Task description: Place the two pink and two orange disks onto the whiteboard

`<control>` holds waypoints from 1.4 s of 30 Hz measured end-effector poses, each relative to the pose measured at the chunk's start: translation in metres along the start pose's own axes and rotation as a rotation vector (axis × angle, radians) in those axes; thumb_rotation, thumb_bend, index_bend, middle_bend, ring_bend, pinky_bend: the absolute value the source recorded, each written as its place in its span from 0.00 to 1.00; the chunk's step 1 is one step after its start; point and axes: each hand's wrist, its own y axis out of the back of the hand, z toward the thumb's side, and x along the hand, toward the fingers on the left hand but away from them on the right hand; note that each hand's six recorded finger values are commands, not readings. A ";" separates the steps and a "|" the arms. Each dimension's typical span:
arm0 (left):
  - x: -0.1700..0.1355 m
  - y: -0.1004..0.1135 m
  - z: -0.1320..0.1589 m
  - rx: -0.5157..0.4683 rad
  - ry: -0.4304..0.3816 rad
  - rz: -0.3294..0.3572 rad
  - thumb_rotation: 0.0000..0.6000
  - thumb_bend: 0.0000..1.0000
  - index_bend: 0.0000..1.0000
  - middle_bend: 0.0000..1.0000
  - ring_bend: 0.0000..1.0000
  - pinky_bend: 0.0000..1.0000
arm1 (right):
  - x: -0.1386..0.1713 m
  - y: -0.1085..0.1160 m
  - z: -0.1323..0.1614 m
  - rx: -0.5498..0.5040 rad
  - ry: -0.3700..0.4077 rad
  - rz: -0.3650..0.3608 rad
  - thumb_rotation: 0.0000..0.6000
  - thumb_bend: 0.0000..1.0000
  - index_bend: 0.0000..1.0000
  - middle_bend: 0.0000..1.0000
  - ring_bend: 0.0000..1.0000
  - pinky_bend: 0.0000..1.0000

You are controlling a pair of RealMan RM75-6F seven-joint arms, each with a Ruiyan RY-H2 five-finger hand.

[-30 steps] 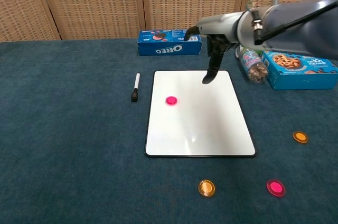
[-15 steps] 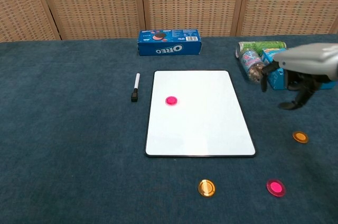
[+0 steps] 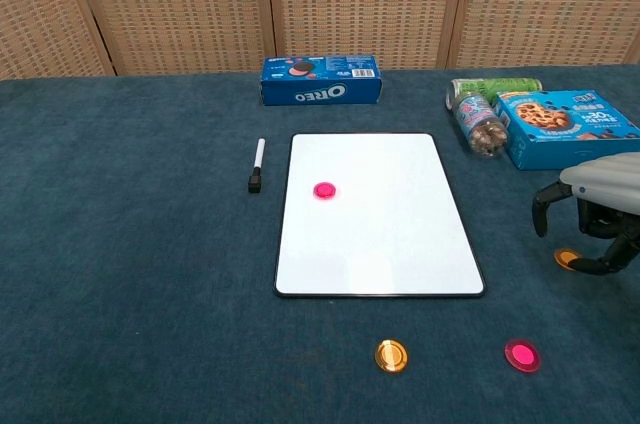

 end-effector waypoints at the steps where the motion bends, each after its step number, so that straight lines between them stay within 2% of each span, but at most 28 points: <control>1: 0.000 0.000 0.000 0.000 0.000 0.001 1.00 0.00 0.00 0.00 0.00 0.00 | 0.000 -0.001 0.000 0.002 0.001 -0.003 1.00 0.36 0.38 0.97 1.00 1.00; 7: -0.001 0.000 0.001 0.002 0.000 0.008 1.00 0.00 0.00 0.00 0.00 0.00 | 0.000 -0.006 -0.006 -0.005 0.003 -0.039 1.00 0.36 0.38 0.97 1.00 1.00; 19: -0.002 0.001 0.001 0.008 0.001 0.018 1.00 0.00 0.00 0.00 0.00 0.00 | -0.002 -0.027 -0.010 -0.046 0.001 -0.019 1.00 0.36 0.39 0.97 1.00 1.00; 42: -0.001 -0.003 0.003 0.018 0.001 0.006 1.00 0.00 0.00 0.00 0.00 0.00 | -0.006 -0.029 -0.031 -0.021 -0.038 -0.022 1.00 0.36 0.39 0.97 1.00 1.00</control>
